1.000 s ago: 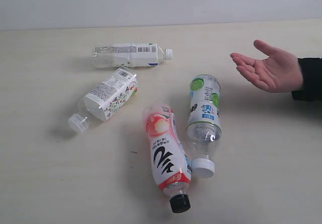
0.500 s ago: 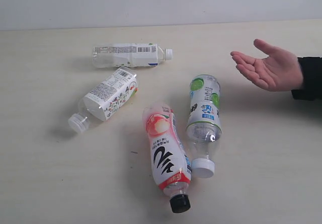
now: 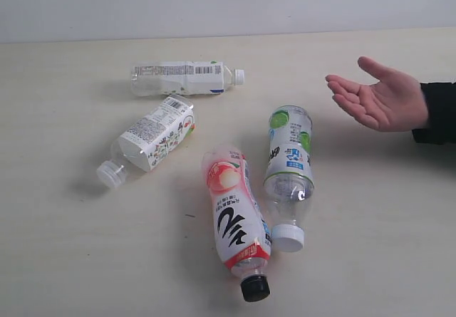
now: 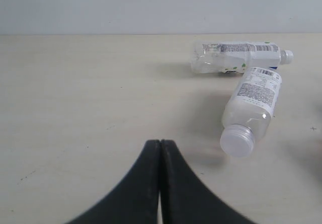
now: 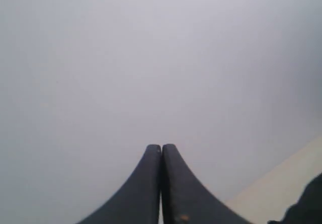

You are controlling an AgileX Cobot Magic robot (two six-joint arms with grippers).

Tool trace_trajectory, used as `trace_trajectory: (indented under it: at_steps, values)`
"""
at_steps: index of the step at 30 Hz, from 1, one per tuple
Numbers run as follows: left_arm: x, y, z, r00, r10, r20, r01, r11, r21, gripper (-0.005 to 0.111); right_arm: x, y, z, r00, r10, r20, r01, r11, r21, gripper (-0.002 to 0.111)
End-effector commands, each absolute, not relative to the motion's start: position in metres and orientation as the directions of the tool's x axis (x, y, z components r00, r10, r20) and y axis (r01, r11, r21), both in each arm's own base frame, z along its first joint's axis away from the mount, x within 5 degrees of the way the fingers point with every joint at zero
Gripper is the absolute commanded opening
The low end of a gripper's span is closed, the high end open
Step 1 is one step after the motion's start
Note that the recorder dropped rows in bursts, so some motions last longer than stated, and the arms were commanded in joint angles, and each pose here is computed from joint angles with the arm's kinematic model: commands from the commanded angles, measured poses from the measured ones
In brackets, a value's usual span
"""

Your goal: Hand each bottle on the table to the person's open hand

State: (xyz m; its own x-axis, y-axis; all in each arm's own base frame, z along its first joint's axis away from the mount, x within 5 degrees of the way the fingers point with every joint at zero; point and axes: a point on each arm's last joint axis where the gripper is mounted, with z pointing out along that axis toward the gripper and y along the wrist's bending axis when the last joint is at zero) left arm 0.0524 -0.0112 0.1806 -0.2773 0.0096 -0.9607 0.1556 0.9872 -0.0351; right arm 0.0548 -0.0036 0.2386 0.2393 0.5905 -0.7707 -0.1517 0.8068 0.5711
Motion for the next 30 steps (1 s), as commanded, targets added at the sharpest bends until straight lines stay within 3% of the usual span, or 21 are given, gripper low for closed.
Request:
trace_trajectory:
  at_steps: [1, 7, 12, 16, 22, 25, 30]
  values:
    - [0.052, -0.012, 0.181, -0.268, -0.004, -0.963, 0.16, 0.986, -0.048, 0.0, 0.05, -0.001, 0.288, 0.275, 0.579, -0.767, -0.205, 0.815, 0.542, 0.0]
    - [0.052, -0.012, 0.181, -0.268, -0.004, -0.963, 0.16, 0.986, -0.048, 0.0, 0.081, 0.006, 0.368, 0.099, 0.453, -0.886, -0.134, 0.888, 0.439, 0.0]
    - [0.052, -0.012, 0.181, -0.268, -0.004, -0.963, 0.16, 0.986, -0.048, 0.0, 0.143, 0.012, 0.398, -0.293, 0.295, -0.91, -0.01, 0.95, 0.311, 0.0]
    - [0.052, -0.012, 0.181, -0.268, -0.004, -0.963, 0.16, 0.986, -0.048, 0.0, 0.187, 0.02, 0.385, -0.608, 0.149, -0.779, -0.021, 0.979, 0.204, 0.0]
    - [0.052, -0.012, 0.181, -0.268, -0.004, -0.963, 0.16, 0.986, -0.048, 0.0, 0.224, 0.043, 0.337, -0.876, 0.056, -0.478, -0.122, 0.935, 0.333, 0.0]
    - [0.052, -0.012, 0.181, -0.268, -0.004, -0.963, 0.16, 0.986, -0.048, 0.0, 0.23, 0.066, 0.324, -0.897, -0.029, -0.441, -0.237, 0.873, 0.425, 0.0]
    - [0.052, -0.012, 0.181, -0.268, -0.004, -0.963, 0.16, 0.986, -0.048, 0.0, 0.233, 0.11, 0.316, -0.854, -0.075, -0.515, -0.328, 0.846, 0.421, 0.0]
